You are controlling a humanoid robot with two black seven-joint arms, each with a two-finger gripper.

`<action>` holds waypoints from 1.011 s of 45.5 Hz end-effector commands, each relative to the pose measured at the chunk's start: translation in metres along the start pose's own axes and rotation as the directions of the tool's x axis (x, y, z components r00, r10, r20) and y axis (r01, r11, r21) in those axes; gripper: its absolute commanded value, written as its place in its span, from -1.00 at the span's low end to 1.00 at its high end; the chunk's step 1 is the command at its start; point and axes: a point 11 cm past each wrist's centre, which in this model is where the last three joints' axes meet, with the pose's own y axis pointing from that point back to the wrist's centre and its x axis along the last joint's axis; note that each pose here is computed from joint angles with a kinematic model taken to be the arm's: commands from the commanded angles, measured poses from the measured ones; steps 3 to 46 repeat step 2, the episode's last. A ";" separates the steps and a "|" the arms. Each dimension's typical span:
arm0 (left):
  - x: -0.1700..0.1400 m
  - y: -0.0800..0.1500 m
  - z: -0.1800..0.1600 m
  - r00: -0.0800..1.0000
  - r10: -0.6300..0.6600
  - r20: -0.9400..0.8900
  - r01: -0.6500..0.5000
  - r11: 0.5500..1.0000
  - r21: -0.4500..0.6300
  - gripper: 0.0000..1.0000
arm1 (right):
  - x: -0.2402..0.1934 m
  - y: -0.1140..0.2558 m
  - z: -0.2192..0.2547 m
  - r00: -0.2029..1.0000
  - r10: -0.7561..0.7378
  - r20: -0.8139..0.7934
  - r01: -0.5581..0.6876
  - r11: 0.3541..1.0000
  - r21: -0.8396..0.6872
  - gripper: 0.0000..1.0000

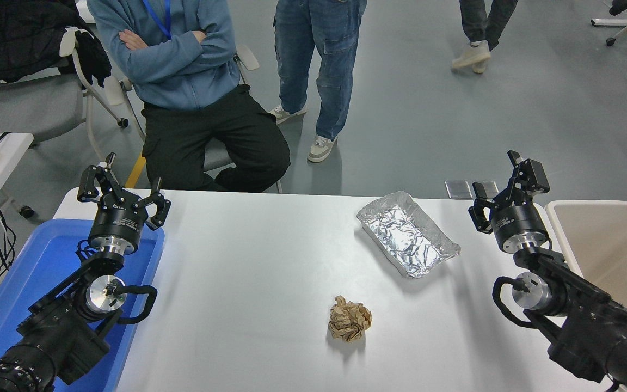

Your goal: Dispose of the paper cup in the dustbin

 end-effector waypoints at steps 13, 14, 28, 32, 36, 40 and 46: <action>0.000 0.000 0.000 1.000 0.000 0.000 0.000 1.000 0.000 1.00 | -0.002 -0.001 0.001 0.998 0.025 0.054 -0.025 1.000 0.002 1.00; 0.000 0.000 0.000 1.000 0.000 0.000 0.000 1.000 0.000 1.00 | -0.002 -0.001 0.001 0.998 0.025 0.054 -0.025 1.000 0.002 1.00; 0.000 0.000 0.000 1.000 0.000 0.000 0.000 1.000 0.000 1.00 | -0.002 -0.001 0.001 0.998 0.025 0.054 -0.025 1.000 0.002 1.00; 0.000 0.000 0.000 1.000 0.000 0.000 0.000 1.000 0.000 1.00 | -0.002 -0.001 0.001 0.998 0.025 0.054 -0.025 1.000 0.002 1.00; 0.000 0.000 0.000 1.000 0.000 0.000 0.000 1.000 0.000 1.00 | -0.002 -0.001 0.001 0.998 0.025 0.054 -0.025 1.000 0.002 1.00; 0.000 0.000 0.000 1.000 0.000 0.000 0.000 1.000 0.000 1.00 | -0.002 -0.001 0.001 0.998 0.025 0.054 -0.025 1.000 0.002 1.00; 0.000 0.000 0.000 1.000 0.000 0.000 0.000 1.000 0.000 1.00 | -0.002 -0.001 0.001 0.998 0.025 0.054 -0.025 1.000 0.002 1.00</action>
